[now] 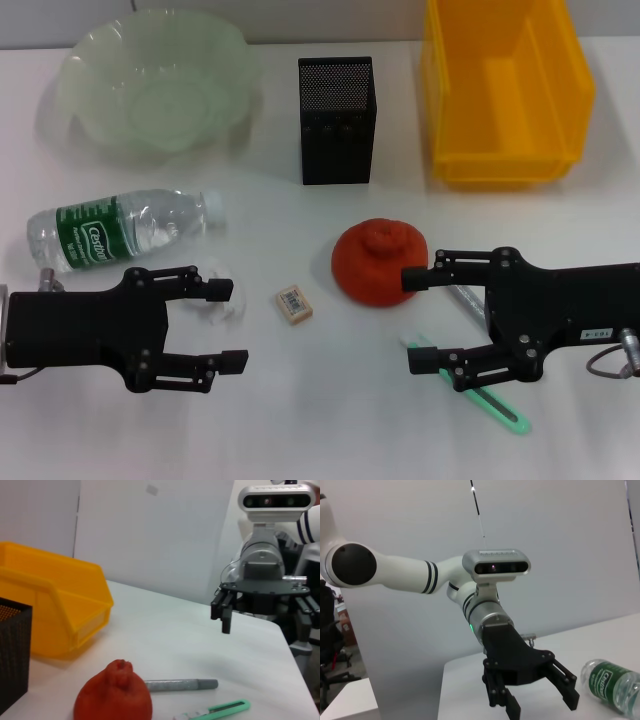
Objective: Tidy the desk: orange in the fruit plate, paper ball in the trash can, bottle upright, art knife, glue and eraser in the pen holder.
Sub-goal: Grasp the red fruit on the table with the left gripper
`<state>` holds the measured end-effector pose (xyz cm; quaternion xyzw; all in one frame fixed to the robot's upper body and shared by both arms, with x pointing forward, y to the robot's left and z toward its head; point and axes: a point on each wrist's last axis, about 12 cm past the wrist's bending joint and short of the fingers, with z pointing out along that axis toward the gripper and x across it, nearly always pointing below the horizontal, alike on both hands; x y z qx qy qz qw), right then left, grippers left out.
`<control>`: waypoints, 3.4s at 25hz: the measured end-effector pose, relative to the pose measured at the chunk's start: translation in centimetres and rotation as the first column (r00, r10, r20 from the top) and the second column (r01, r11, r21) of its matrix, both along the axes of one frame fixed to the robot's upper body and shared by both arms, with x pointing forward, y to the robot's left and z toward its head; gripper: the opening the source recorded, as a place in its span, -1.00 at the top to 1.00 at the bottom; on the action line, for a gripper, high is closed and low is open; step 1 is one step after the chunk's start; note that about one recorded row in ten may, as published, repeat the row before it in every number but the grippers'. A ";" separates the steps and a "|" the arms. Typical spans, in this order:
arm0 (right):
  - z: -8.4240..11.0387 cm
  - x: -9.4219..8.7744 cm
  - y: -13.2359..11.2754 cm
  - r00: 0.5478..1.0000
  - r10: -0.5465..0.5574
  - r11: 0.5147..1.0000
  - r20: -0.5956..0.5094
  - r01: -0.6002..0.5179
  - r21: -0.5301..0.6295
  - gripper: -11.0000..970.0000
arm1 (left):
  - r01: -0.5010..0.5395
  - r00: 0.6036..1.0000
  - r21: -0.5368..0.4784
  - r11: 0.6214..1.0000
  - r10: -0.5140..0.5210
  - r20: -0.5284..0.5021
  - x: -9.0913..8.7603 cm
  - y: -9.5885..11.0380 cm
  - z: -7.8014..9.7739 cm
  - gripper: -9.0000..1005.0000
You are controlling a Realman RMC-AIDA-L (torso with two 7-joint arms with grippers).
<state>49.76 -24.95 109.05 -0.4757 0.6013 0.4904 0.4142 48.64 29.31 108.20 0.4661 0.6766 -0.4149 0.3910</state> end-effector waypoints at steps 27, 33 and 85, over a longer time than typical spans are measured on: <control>-2.0 -2.0 0.0 0.999 -0.038 0.995 0.026 0.035 0.092 -0.70 | -0.007 0.998 -0.031 0.999 0.008 0.055 2.4 -1.3 1.3 -0.65; -3.7 -4.3 -1.0 0.993 -0.109 0.987 0.041 0.103 0.126 -0.70 | -0.060 0.998 -0.020 0.998 0.061 0.027 4.3 -2.2 2.0 -0.65; -6.2 -8.9 -3.5 0.958 -0.286 0.948 -0.024 0.287 0.137 -0.69 | -0.029 0.995 0.314 0.949 -0.002 0.099 10.1 -15.8 0.7 0.24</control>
